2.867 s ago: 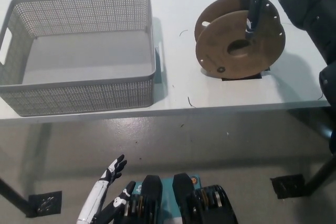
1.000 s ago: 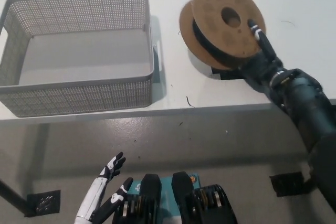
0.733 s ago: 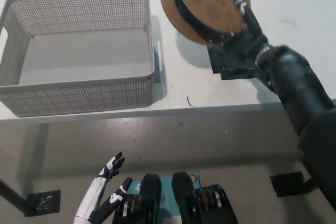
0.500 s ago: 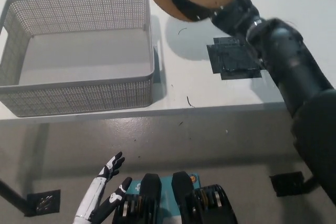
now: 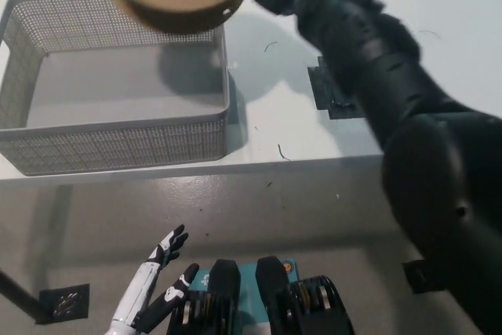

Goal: Use the right hand to pick up a 3d printing filament and place it into a container on the left side

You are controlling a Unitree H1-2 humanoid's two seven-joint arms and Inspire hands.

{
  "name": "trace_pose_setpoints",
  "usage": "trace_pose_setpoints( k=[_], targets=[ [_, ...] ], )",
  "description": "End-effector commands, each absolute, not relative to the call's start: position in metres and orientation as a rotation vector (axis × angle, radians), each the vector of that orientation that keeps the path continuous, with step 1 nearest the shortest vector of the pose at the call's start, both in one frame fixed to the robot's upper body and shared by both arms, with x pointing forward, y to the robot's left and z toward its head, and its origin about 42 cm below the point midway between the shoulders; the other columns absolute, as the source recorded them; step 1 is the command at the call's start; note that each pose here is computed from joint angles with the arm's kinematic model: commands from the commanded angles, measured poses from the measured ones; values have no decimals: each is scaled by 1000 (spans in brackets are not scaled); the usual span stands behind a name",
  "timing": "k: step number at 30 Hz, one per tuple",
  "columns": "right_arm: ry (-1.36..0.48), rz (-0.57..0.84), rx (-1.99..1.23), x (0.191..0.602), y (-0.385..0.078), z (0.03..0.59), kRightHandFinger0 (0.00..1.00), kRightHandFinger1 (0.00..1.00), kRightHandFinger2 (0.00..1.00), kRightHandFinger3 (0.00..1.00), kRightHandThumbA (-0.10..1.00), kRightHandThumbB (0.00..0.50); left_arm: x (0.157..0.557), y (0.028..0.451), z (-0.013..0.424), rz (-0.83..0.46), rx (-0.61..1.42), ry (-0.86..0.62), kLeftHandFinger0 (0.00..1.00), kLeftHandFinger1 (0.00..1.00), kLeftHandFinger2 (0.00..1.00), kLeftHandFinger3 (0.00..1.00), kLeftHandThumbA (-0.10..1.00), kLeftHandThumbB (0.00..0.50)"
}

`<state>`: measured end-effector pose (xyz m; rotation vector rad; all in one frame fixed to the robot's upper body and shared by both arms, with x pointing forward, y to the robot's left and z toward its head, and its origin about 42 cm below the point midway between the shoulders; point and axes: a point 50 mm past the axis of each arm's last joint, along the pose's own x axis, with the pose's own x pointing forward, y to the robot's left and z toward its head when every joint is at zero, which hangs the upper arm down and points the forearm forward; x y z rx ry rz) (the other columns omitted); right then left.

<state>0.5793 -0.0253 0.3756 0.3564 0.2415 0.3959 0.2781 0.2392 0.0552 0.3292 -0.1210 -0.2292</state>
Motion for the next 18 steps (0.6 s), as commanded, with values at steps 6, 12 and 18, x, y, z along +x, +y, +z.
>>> trace_pose_setpoints(
  k=[6, 12, 18],
  targets=[
    [-10, 399, 67, 556, 46, 433, 121, 465, 638, 267, -100, 111, 286, 241, 71, -249, 345, -188, 1000, 1000, 1000, 1000, 810, 129],
    [-12, 458, -75, 543, 71, 423, 595, 962, 1000, 1000, 82, 312, 287, 240, 72, -267, 359, -177, 1000, 1000, 1000, 1000, 817, 143],
    [-8, 631, -144, 541, 74, 412, 1000, 1000, 1000, 1000, 596, 500, 288, 238, 74, -283, 343, -167, 1000, 1000, 1000, 1000, 800, 151]
  ],
)
